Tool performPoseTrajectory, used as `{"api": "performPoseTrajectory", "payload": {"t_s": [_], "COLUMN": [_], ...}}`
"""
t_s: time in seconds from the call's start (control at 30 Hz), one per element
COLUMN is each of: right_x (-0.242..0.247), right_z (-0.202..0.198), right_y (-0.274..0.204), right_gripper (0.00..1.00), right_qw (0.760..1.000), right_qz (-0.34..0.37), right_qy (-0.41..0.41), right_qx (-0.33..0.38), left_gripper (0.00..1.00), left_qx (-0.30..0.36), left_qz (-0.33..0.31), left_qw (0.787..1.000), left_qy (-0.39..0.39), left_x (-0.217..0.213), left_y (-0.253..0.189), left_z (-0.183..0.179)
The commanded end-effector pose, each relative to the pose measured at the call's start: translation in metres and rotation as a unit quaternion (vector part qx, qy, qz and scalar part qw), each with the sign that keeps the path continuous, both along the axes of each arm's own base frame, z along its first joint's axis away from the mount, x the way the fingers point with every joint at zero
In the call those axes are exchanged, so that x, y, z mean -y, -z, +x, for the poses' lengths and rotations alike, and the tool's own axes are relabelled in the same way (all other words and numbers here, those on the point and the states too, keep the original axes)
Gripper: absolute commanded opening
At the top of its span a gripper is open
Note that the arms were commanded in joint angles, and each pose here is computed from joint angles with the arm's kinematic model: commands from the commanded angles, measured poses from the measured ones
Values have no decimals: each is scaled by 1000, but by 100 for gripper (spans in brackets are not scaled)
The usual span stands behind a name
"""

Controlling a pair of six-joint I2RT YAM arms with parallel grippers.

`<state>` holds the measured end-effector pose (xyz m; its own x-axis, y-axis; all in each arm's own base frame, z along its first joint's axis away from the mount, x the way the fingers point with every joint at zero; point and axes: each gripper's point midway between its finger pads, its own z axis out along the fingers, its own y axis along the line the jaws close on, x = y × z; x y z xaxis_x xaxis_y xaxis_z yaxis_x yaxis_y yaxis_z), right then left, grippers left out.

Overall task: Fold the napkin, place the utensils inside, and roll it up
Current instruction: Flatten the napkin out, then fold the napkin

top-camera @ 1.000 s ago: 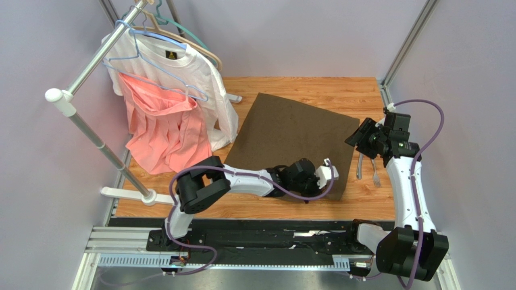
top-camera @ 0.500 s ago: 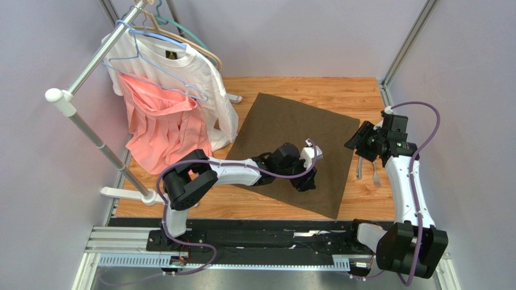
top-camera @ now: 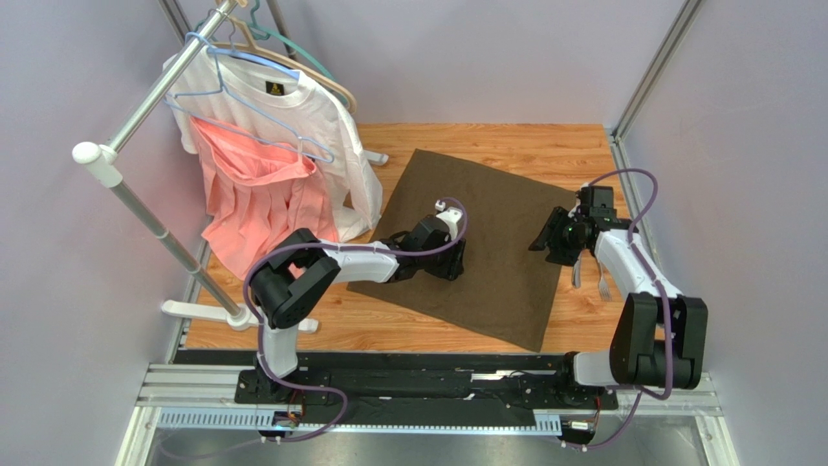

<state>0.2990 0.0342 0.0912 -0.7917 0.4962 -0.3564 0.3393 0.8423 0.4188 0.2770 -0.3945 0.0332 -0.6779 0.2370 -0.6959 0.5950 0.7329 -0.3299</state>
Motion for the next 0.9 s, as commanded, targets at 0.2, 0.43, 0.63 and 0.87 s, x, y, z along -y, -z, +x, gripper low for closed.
{"api": "performPoseTrajectory", "payload": {"t_s": [0.2,0.43,0.63,0.87], "right_x": [-19,-15,-12,-14], "right_z": [54,67,83,89], "right_y": [37,62,75,41], "right_gripper": [51,51,51,50], "right_qw": [999,999,999,1000], "right_qz": [33,26,20,21], "right_qy": [-9,4,9,-10], "right_qx": [0,-29,-40,-6], "left_gripper": [55,55,55,56], "left_qx": [-26,-54,-48,-11], "left_qz": [2,-7,0,-29], "left_qw": [996,995,995,999], "left_qy": [-86,-85,-83,-21], "left_x": [-24,-29,-29,-12], "left_y": [9,17,17,-9], "left_z": [26,36,51,56]}}
